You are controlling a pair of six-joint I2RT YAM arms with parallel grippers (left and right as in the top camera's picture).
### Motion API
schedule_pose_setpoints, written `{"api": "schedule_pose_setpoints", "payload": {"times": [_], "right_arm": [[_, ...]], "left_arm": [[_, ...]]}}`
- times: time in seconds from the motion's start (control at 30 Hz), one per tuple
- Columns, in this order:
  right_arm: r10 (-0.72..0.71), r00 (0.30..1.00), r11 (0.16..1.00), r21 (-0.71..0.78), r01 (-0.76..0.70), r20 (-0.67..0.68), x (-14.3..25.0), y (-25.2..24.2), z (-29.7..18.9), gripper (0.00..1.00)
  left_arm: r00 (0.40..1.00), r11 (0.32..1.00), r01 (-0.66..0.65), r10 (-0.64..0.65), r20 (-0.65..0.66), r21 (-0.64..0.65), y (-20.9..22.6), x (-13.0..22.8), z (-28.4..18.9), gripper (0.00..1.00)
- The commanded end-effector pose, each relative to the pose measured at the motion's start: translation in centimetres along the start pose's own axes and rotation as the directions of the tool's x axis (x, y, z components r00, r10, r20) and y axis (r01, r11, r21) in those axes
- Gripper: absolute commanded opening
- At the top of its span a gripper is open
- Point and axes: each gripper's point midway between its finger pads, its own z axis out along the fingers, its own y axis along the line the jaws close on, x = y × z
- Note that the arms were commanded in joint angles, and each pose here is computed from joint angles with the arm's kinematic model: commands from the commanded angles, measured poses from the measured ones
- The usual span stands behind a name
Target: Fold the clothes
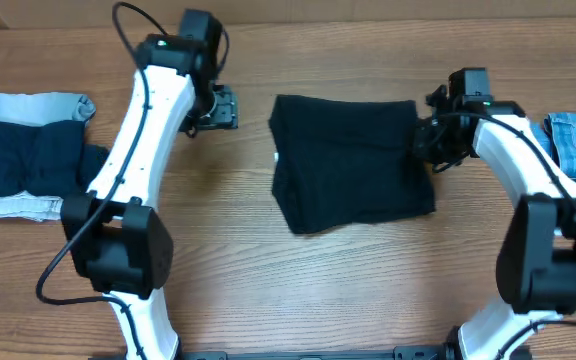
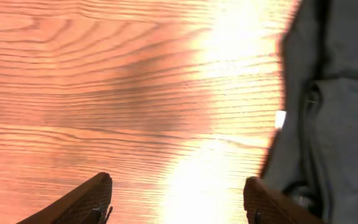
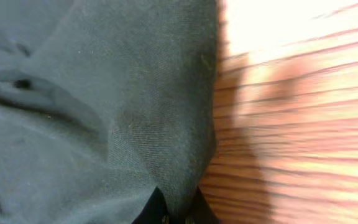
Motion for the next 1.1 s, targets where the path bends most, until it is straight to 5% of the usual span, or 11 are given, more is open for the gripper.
{"api": "schedule_pose_setpoints", "payload": {"times": [0.0,0.1,0.23,0.73,0.93,1.07], "right_arm": [[-0.060,0.989,0.997,0.064,0.052,0.136,-2.6,0.9,-4.9,0.04],[-0.148,0.974,0.989,0.026,0.145,0.172,-2.9,5.3,-6.7,0.04],[-0.270,0.952,0.959,-0.052,0.280,0.145,-0.3,12.6,-5.0,0.04],[-0.191,0.978,0.978,-0.098,0.182,-0.084,7.7,20.6,7.9,0.06],[-0.184,0.980,0.980,-0.089,0.177,-0.077,7.2,20.7,7.8,0.40],[-0.285,0.958,0.954,-0.091,0.285,0.004,3.6,23.7,1.3,0.48]], "left_arm": [[1.000,0.999,0.017,-0.017,0.011,-0.030,1.8,-0.6,0.0,0.89],[0.999,0.999,0.039,-0.038,0.027,-0.036,2.7,-1.2,0.0,1.00],[0.999,0.998,0.043,-0.042,0.031,-0.035,2.9,-1.3,0.0,1.00],[0.999,0.998,0.043,-0.042,0.031,-0.035,2.8,-1.3,0.0,1.00],[0.999,0.998,0.043,-0.042,0.031,-0.035,2.8,-1.3,0.0,1.00],[0.999,0.998,0.042,-0.041,0.031,-0.035,2.8,-1.3,0.0,1.00]]}}
